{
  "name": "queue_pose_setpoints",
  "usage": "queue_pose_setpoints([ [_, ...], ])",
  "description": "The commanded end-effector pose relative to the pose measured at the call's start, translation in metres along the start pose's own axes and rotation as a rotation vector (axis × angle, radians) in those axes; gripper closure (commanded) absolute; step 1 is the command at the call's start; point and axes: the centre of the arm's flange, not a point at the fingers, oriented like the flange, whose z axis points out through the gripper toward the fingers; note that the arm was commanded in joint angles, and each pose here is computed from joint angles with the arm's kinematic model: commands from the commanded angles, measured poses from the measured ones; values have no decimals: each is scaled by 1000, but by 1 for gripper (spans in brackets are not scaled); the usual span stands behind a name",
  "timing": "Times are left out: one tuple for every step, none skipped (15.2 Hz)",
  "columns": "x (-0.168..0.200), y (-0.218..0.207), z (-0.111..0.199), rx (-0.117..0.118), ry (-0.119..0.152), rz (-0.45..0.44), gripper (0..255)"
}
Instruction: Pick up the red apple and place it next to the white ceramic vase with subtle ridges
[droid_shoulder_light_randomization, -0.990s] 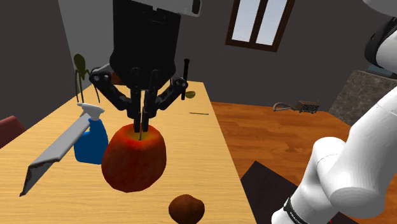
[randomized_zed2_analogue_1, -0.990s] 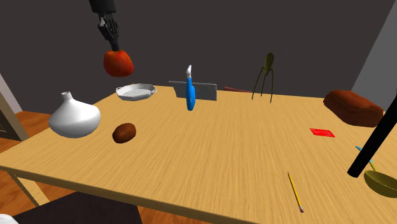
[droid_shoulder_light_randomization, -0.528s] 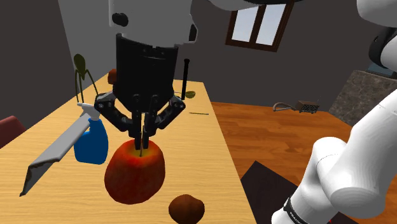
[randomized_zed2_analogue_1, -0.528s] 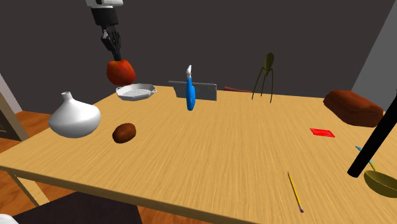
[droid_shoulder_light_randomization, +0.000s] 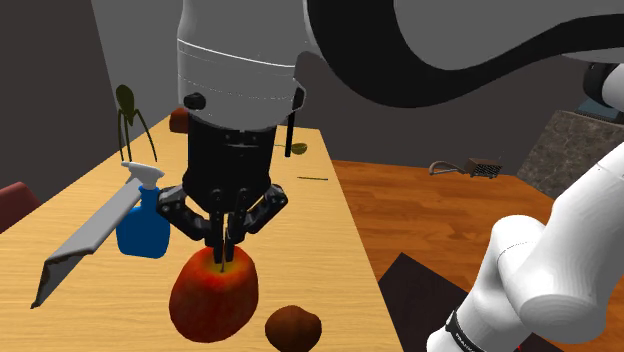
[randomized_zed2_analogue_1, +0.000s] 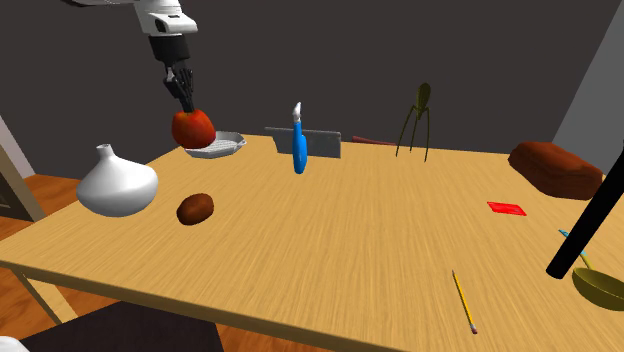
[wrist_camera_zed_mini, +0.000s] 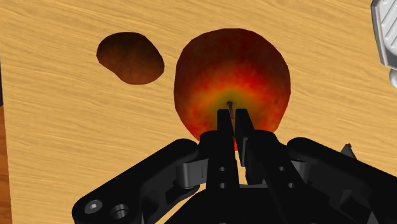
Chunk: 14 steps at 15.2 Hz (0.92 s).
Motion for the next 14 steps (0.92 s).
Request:
queue_pose_setpoints([
  [1, 1, 10, 0, 0, 0, 255],
  [1, 2, 15, 0, 0, 0, 255],
  [0, 2, 21, 0, 0, 0, 255],
  [0, 2, 26, 0, 0, 0, 255],
  [0, 3, 31, 0, 0, 0, 255],
  [0, 3, 36, 0, 0, 0, 255],
  [0, 4, 42, 0, 0, 0, 255],
  [0, 4, 47, 0, 0, 0, 255],
  [-1, 5, 52, 0, 0, 0, 255],
  [-1, 5, 57, 0, 0, 0, 255],
  [-1, 6, 63, 0, 0, 0, 255],
  [-1, 6, 68, 0, 0, 0, 255],
  [-1, 6, 73, 0, 0, 0, 255],
  [-1, 7, 78, 0, 0, 0, 255],
])
